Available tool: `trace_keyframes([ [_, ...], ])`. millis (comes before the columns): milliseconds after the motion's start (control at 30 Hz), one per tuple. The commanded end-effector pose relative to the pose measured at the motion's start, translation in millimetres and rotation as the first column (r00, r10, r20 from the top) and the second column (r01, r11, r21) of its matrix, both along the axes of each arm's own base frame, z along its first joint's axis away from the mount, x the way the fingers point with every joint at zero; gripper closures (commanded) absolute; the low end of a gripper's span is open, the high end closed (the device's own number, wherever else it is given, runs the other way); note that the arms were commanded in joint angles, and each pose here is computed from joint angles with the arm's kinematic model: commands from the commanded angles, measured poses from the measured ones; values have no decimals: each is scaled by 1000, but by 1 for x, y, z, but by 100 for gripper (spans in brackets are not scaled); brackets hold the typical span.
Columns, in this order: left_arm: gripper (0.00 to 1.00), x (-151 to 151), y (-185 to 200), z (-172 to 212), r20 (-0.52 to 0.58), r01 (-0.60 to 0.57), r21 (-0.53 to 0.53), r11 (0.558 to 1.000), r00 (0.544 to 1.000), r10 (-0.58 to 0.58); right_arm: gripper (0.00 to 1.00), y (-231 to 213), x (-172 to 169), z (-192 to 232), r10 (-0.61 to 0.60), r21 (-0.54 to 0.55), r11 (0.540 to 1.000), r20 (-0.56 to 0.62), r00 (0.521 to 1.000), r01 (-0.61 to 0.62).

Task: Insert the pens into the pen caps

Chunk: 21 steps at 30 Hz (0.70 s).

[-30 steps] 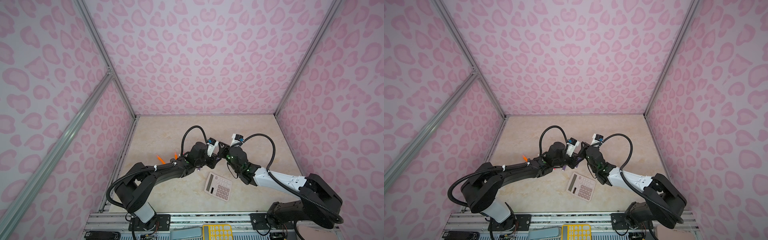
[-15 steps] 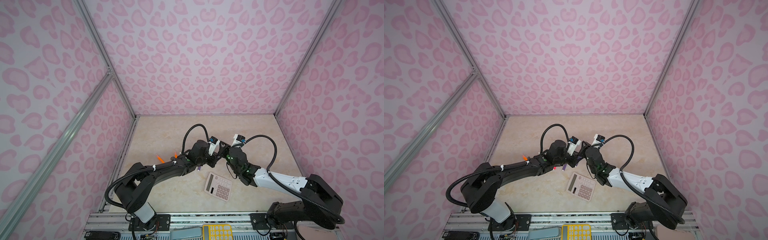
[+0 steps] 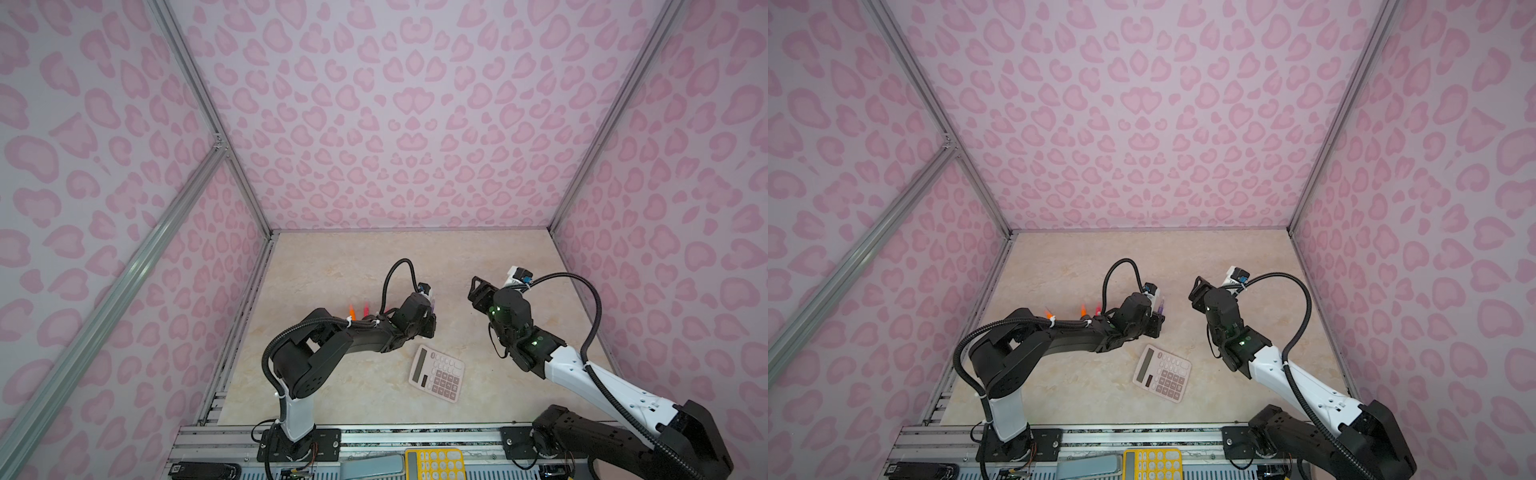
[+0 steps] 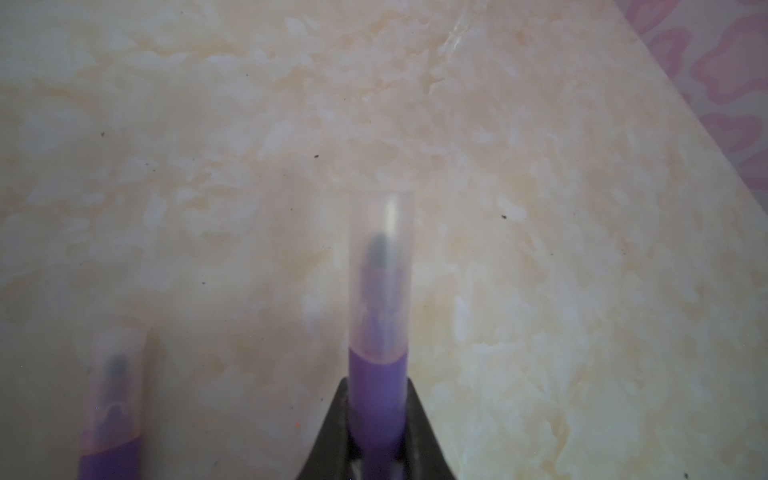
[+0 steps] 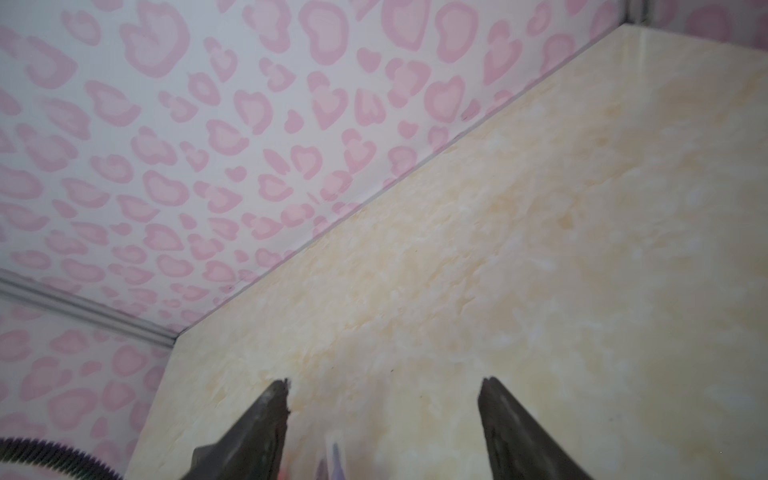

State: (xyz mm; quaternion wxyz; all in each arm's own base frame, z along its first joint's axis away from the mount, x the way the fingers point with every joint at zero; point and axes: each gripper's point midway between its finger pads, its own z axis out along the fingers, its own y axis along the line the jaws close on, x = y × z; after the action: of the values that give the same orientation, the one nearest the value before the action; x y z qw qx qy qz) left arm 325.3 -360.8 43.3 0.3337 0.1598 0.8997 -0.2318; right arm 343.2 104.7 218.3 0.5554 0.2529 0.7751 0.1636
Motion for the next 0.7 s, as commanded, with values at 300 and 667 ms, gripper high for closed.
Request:
trace_keyframes([
  [300,19,7,9,-8,-22,-41,160,986,999,46,23,-141,-17,-30,-442,-593,726,-14,897,348],
  [667,2,8,130,197,461,-348,-49,936,824,330,25,-164,8,-92,-454,-734,629,-78,888,257],
])
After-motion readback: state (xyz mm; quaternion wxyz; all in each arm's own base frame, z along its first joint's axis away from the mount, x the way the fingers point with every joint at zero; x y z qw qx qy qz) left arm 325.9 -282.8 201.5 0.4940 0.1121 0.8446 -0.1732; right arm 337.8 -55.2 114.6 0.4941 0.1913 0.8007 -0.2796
